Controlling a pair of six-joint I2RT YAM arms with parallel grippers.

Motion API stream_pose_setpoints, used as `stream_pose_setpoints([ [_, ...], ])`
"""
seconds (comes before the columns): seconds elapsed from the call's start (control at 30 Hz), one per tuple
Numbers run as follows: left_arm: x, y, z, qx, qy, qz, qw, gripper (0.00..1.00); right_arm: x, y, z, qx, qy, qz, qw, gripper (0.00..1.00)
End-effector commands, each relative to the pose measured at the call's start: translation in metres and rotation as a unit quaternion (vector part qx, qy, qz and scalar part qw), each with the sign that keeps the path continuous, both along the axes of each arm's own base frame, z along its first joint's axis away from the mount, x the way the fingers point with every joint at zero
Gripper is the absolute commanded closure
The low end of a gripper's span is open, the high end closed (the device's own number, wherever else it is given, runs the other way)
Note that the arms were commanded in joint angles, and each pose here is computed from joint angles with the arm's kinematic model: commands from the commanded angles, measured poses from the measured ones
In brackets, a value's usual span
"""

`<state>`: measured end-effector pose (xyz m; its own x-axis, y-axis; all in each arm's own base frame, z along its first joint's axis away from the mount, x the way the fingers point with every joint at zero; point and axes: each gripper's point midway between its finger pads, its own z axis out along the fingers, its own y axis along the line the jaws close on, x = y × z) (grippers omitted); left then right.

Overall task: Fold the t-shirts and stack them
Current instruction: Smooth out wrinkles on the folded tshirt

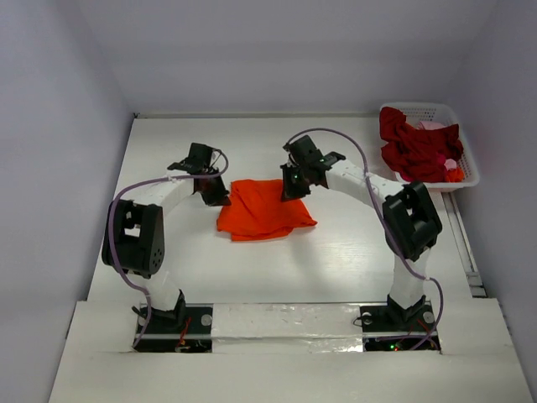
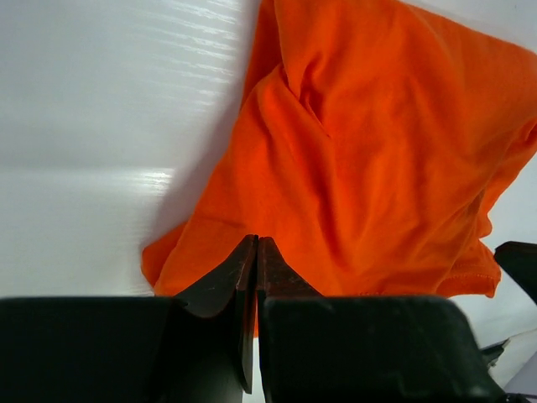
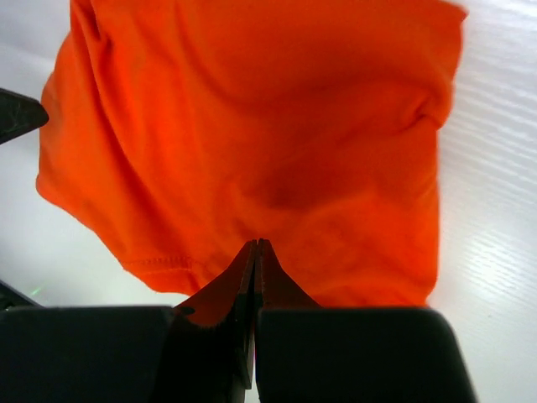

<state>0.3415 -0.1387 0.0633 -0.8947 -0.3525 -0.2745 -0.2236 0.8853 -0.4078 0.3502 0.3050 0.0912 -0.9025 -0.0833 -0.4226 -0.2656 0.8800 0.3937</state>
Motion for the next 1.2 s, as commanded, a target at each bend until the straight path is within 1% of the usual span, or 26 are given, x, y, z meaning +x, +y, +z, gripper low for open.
stream_pose_setpoints([
  [0.0, -0.003, -0.004, 0.011, -0.005, -0.019, -0.016, 1.0, 1.0, -0.005, 0.009, 0.017, 0.02, -0.022, 0.007, 1.0, 1.0],
  [0.1, -0.007, -0.011, 0.01, -0.005, -0.016, -0.03, 0.999, 1.0, -0.012, 0.012, 0.011, 0.02, -0.013, 0.011, 1.0, 1.0],
  [0.27, -0.015, -0.016, -0.004, 0.002, 0.004, -0.043, 0.999, 1.0, -0.018, 0.014, 0.002, 0.018, -0.005, 0.011, 1.0, 1.0],
  [0.47, -0.027, -0.024, -0.022, 0.005, 0.03, -0.06, 0.998, 0.99, -0.028, 0.012, -0.023, 0.011, 0.018, -0.003, 1.0, 1.0],
  [0.67, -0.038, -0.022, -0.041, 0.01, 0.061, -0.068, 0.996, 0.99, -0.04, 0.007, -0.047, 0.009, 0.045, -0.012, 0.999, 1.0],
  [0.93, -0.057, -0.021, -0.065, 0.016, 0.1, -0.083, 0.991, 0.99, -0.043, 0.006, -0.05, 0.009, 0.048, -0.015, 0.999, 1.0],
  [1.17, -0.064, -0.024, -0.07, 0.01, 0.104, -0.081, 0.991, 0.99, -0.042, 0.011, -0.048, 0.012, 0.046, -0.012, 0.999, 1.0],
])
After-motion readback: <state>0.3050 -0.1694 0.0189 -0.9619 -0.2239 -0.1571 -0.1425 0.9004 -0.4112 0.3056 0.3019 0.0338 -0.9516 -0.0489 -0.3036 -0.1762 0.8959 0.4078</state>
